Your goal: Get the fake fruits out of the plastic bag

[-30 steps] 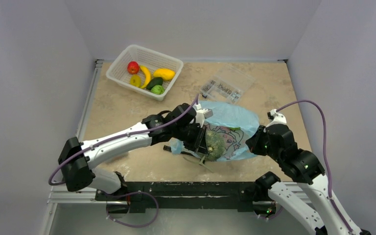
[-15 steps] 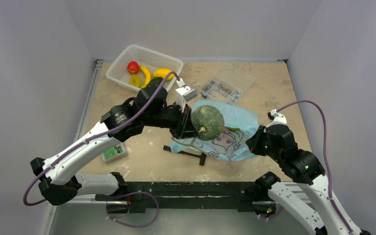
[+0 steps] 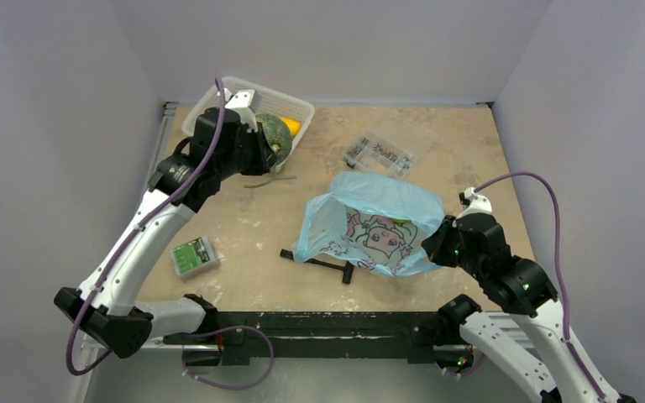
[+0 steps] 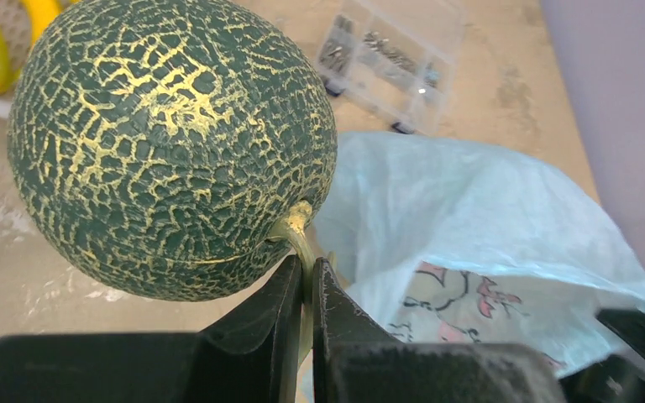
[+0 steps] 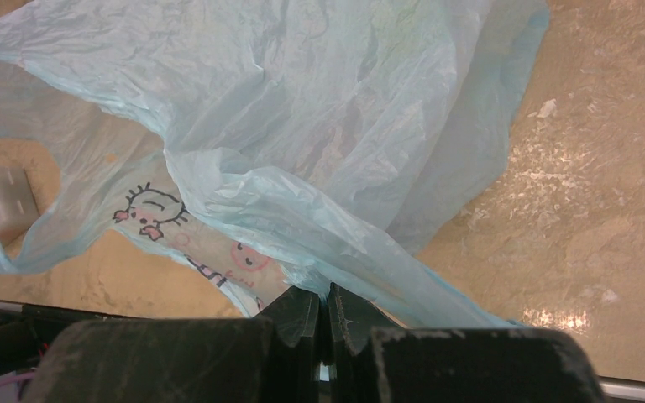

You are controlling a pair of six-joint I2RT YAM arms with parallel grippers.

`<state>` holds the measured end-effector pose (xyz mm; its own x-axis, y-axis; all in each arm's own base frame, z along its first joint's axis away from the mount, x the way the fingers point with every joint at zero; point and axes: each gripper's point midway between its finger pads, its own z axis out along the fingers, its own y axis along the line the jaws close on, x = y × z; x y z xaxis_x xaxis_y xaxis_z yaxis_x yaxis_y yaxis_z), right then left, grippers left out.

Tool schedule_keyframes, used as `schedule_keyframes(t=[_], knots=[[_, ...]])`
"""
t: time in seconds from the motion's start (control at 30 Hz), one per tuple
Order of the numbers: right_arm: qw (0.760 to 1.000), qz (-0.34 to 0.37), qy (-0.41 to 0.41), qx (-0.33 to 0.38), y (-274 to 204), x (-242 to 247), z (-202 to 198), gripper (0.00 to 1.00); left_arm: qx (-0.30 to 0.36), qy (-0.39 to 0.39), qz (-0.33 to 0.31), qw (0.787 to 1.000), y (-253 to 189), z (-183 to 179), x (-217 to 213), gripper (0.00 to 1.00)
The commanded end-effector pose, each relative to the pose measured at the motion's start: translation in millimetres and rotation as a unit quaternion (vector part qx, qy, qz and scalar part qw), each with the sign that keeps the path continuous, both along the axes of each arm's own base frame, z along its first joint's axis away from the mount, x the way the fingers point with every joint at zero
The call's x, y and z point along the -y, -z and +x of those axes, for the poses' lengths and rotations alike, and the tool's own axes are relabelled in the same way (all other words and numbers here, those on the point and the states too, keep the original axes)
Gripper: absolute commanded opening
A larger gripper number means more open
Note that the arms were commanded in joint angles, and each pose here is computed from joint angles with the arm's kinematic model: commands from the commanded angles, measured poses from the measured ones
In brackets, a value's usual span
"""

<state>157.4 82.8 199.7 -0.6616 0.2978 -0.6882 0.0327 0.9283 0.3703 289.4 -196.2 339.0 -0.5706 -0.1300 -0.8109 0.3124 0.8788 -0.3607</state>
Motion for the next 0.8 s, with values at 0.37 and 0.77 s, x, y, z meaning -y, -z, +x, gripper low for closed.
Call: schedule_keyframes(t=[0.37, 0.77], knots=[[0.999, 0.014, -0.001, 0.031, -11, -1, 3, 0.00, -0.076, -0.141, -0.176, 0.971, 71, 193, -45, 0.00], [0.999, 0.015, 0.002, 0.034, -12, 0, 3, 0.00, -0.096, -0.259, -0.246, 0.929, 105, 300, -102, 0.01]])
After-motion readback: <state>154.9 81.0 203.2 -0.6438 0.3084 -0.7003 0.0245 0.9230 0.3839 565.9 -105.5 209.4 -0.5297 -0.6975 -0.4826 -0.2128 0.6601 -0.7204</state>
